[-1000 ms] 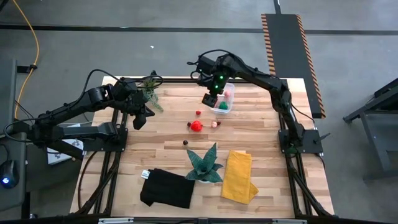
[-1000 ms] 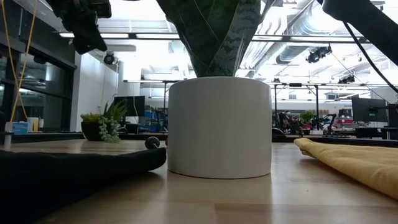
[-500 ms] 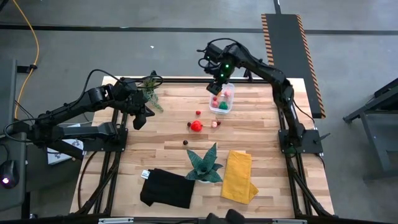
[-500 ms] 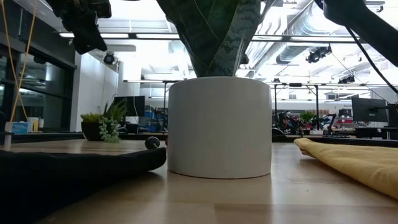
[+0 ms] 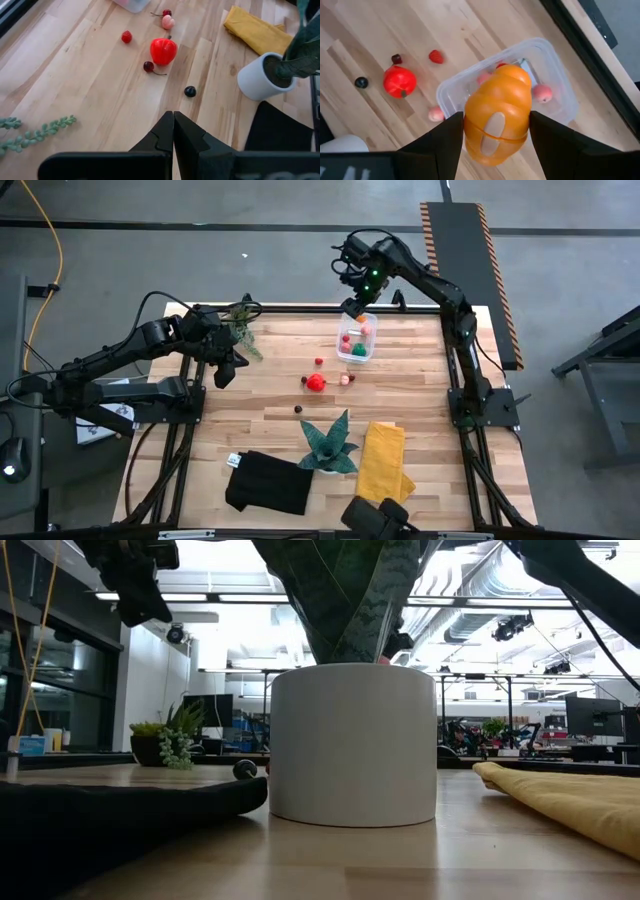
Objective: Pick and placing Produce into tupperware
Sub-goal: Put the croissant into the transparent container
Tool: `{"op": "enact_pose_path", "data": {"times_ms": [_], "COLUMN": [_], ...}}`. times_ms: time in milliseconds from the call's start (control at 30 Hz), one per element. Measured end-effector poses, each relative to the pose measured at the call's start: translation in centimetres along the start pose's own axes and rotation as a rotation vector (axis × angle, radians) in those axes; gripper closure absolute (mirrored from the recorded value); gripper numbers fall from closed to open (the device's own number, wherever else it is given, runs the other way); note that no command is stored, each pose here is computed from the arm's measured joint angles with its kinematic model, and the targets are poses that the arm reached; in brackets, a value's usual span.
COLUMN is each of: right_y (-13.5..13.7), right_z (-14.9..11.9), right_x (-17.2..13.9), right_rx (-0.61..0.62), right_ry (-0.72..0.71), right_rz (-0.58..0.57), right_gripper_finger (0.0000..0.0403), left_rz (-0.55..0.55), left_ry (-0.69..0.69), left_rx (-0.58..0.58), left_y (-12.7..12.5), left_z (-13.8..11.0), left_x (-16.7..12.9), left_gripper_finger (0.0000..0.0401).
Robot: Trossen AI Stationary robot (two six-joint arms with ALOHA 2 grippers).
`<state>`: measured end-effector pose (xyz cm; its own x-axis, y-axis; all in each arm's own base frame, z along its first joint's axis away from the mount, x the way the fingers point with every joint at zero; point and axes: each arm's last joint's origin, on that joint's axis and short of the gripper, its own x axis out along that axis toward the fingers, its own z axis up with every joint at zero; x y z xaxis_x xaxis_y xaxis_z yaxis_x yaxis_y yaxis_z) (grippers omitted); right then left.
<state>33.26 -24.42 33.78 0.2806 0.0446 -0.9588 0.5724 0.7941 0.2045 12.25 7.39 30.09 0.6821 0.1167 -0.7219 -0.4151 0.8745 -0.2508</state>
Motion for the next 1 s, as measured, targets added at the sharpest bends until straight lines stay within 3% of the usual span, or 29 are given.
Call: {"op": "enact_pose_path", "data": {"times_ms": [600,1000], "right_y": [-2.9,-3.2], "right_z": [0.0,0.0], "right_x": [-0.6,-0.5], "right_rx": [0.048,0.051], "right_ry": [-0.014,-0.007], "right_rz": [-0.014,-0.032], "right_gripper_finger": [0.0194,0.0194], "left_rz": [0.052,0.052], "left_ry": [-0.002,-0.002], "left_rx": [0.000,-0.001], "left_y": [0.2,0.2], "left_z": [0.0,0.0], "left_x": [0.0,0.0], "left_gripper_finger": [0.0400,0.0400]}}
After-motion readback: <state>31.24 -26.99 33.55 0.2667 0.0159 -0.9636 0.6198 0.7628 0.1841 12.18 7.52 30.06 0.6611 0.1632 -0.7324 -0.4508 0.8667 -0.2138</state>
